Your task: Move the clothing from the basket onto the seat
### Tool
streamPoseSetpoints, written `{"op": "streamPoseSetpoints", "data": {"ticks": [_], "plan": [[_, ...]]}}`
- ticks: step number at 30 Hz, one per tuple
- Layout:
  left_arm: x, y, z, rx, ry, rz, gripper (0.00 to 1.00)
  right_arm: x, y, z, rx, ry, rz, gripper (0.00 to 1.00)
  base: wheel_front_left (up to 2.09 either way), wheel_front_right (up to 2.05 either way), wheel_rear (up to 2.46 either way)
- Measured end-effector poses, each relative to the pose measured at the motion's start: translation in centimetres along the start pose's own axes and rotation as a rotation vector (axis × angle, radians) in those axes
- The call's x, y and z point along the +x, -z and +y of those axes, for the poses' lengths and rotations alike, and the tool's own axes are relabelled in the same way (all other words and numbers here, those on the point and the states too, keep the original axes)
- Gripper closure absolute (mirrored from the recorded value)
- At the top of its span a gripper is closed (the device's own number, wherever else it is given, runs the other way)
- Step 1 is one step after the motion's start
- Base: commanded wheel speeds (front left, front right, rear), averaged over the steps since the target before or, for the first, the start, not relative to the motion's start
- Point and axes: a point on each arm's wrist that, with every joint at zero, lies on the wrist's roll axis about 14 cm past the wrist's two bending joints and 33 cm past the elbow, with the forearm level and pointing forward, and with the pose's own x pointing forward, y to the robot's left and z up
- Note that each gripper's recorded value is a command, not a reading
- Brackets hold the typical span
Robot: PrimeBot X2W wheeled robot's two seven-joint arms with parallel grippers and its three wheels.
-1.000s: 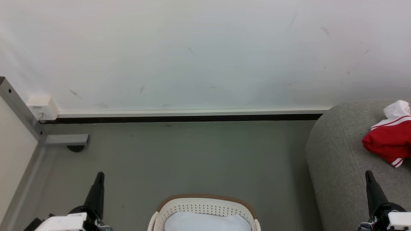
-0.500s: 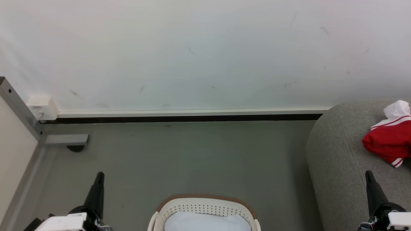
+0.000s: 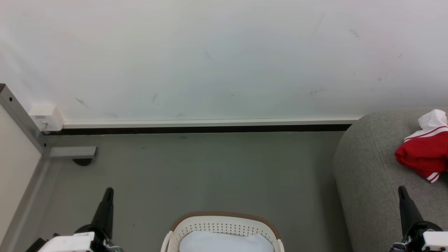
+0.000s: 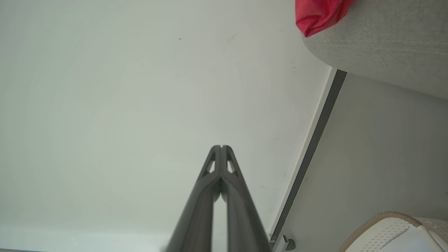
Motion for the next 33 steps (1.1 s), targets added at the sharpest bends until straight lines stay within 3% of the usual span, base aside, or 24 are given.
{"op": "streamPoseSetpoints", "data": {"ticks": [33], "plan": [[0.0,-0.02,0.0,0.0,0.0,-0.001,1.0,0.0,0.01,0.0,0.0,0.0,0.0,1.0,0.0,0.0,0.0]]}}
